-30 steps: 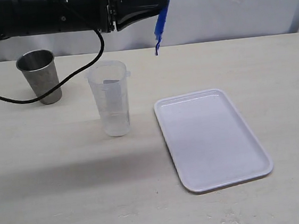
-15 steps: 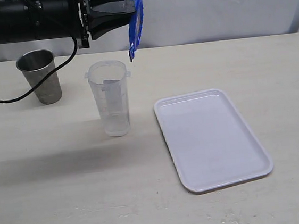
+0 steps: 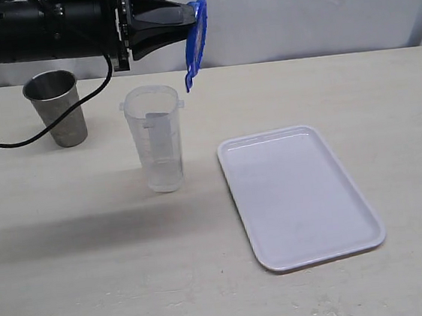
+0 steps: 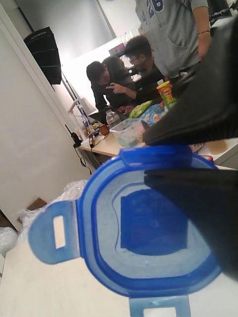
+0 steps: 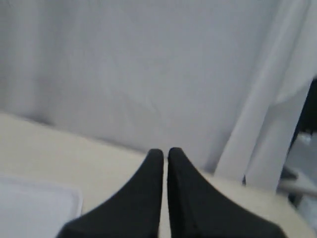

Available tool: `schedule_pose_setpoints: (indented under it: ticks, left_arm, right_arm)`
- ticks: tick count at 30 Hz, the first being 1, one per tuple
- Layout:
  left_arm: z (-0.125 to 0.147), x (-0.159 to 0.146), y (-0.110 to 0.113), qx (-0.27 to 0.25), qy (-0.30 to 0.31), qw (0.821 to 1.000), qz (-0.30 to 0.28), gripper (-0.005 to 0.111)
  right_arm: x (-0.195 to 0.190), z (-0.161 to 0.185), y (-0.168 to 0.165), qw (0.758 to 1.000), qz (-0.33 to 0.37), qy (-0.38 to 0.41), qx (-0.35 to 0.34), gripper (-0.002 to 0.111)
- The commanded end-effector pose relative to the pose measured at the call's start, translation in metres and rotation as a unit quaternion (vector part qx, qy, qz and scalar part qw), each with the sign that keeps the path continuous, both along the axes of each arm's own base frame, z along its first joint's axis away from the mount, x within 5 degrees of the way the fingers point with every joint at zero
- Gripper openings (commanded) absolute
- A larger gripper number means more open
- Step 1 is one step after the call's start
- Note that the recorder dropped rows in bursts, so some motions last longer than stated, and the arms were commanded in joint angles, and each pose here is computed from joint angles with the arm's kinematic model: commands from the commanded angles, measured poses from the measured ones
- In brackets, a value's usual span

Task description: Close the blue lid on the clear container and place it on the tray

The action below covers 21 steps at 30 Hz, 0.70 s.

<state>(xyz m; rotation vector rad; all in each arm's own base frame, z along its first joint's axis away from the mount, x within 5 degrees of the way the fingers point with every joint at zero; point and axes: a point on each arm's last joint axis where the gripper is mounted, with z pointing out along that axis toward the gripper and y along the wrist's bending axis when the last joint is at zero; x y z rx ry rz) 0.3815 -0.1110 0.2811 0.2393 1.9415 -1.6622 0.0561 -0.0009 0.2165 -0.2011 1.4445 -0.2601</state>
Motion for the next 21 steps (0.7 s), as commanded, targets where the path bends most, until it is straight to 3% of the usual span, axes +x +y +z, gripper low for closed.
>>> schedule_pose_setpoints:
  ticks: [1,4,7,13,16,19,21]
  left_arm:
    - [0.004,-0.001,-0.001,-0.008,-0.004,1.000,-0.005,0.000]
    - [0.005,0.000,-0.001,-0.014,-0.006,1.000,-0.002,0.000]
    - [0.006,0.000,-0.001,-0.014,-0.012,1.000,-0.001,0.000]
    - [0.006,0.000,-0.001,-0.014,-0.012,1.000,-0.001,0.000]
    - [0.006,0.000,-0.001,-0.014,-0.012,1.000,-0.001,0.000]
    - [0.008,-0.001,-0.001,-0.014,-0.016,1.000,-0.002,0.000]
    - [0.008,-0.001,-0.001,-0.014,-0.016,1.000,-0.002,0.000]
  right_arm:
    - [-0.013,0.036,0.008,0.974,0.066,-0.210,0.061,0.004]
    - [-0.023,0.049,0.005,0.928,0.118,-0.291,0.198,0.004]
    - [-0.020,0.051,0.004,0.924,0.125,-0.276,0.233,0.005]
    - [0.027,0.076,0.007,0.937,0.110,-0.084,0.319,0.005]
    - [0.064,0.092,0.011,0.948,0.106,0.002,0.298,0.005]
    - [0.109,0.097,0.022,0.938,0.156,0.089,0.295,0.005]
    - [0.137,0.093,0.037,0.913,0.227,0.155,0.302,0.005]
